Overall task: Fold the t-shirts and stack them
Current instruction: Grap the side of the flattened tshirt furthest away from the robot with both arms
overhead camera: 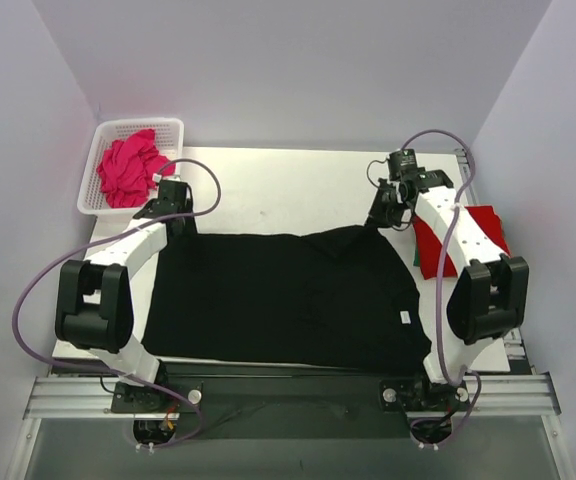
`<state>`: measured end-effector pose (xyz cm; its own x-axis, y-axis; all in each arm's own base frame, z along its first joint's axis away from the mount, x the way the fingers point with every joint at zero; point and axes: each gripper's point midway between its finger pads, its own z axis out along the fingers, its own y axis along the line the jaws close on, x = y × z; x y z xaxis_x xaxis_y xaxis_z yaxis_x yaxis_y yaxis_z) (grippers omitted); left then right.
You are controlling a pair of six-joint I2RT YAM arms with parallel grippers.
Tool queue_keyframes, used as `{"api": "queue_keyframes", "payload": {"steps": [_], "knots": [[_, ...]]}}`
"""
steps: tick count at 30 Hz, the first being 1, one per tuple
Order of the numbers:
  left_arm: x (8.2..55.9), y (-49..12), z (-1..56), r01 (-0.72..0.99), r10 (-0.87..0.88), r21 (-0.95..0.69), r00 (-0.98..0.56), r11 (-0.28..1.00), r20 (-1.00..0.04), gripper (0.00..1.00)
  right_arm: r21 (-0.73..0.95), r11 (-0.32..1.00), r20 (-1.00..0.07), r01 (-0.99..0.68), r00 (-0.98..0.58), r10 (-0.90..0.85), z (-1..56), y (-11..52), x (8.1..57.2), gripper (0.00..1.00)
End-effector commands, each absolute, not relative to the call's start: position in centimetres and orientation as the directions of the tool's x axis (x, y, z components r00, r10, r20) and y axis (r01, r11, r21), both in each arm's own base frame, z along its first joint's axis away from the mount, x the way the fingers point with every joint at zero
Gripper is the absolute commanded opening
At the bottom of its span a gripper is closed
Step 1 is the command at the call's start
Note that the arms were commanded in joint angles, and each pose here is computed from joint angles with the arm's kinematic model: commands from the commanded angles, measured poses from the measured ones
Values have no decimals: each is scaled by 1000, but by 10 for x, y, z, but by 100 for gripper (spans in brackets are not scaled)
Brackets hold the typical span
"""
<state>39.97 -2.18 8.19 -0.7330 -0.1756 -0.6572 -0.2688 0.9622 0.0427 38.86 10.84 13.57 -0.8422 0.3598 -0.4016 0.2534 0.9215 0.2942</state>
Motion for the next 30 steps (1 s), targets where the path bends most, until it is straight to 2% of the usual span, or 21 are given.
{"api": "queue_keyframes", "payload": {"steps": [1,17,25,30], "knots": [[393,-17,100,-319,-223,16,-696,948,-682,59,293,927,-366,232,-869,333,157,104,349,0],[355,-10,105,-438,-350,-39,-658,898,-666,63,246,961,-244,124,-952,185,158,109,231,0],[338,-15,108,-491,-445,-130,-605,861,-660,63,204,974,-201,96,-970,137,145,100,177,0],[334,-21,105,-508,-496,-190,-579,840,-647,63,186,978,-178,90,-976,124,135,95,159,0]]}}
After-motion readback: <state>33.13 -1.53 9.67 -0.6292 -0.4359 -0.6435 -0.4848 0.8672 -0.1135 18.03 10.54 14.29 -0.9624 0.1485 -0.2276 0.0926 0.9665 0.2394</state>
